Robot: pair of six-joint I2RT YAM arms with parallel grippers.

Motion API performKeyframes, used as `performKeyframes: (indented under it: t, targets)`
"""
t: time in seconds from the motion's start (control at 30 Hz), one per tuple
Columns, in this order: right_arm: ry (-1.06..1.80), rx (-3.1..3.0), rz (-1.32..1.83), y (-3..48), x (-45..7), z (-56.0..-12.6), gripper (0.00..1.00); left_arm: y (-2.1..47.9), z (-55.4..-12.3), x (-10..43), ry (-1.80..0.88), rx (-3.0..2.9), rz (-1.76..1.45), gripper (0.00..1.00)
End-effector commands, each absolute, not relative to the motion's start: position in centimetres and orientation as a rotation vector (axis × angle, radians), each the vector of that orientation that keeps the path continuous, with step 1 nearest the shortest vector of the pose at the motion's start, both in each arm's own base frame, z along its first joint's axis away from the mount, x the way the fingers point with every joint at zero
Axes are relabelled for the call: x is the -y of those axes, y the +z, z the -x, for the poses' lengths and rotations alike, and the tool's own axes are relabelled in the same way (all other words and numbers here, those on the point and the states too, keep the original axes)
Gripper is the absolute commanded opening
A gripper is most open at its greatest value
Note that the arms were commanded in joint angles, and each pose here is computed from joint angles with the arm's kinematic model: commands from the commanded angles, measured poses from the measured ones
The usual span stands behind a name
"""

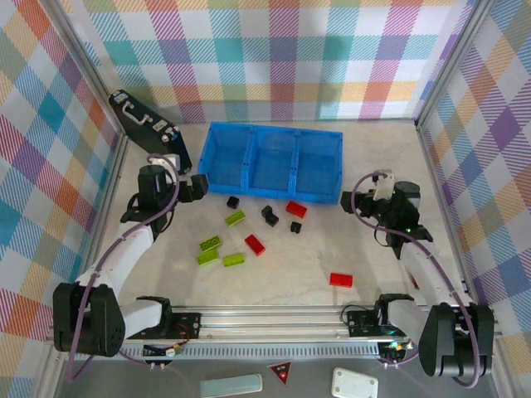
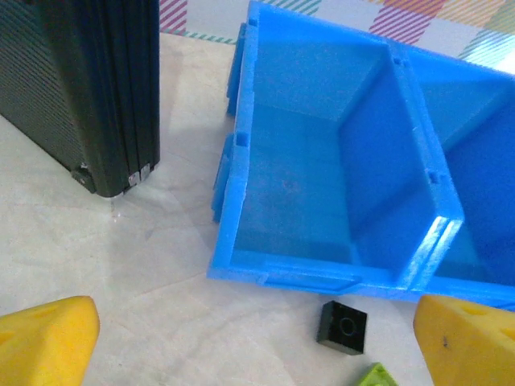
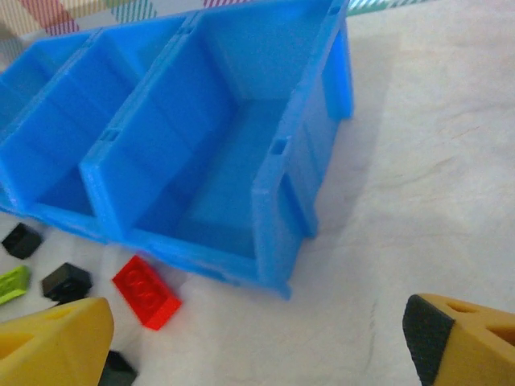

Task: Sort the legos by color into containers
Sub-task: Pick up the lego from the center of the table.

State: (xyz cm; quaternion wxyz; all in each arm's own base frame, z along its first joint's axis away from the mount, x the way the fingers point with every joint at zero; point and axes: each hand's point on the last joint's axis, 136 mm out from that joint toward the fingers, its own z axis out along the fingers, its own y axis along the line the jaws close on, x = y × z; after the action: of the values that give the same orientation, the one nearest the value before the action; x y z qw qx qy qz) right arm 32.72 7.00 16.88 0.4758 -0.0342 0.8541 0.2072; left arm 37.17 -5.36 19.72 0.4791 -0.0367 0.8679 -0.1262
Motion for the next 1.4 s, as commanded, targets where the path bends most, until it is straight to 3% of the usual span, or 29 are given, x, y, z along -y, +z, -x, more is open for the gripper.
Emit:
performKeyframes:
  t: [0.0, 0.3, 0.6, 1.37]
  targets:
    - [0.583, -2.232, -0.019, 16.0, -7.9, -30.5, 0.91, 19.6, -34.3, 5.2, -0.327, -2.282, 0.171, 1.00]
    - [0.618, -2.421, -0.028, 14.9, -11.4, -27.9, 0.83, 20.5, -33.6, 6.4, -0.321, -2.364, -0.043, 1.00]
    - [0.648, -2.600, -0.087, 13.2, -15.2, -27.3, 0.66, 19.8, -33.7, 6.3, -0.340, -2.358, -0.061, 1.00]
    - [0.115, -2.775, -0.154, 9.2, -23.5, -28.9, 0.54, 21.2, -33.1, 4.8, -0.295, -2.314, -0.019, 1.00]
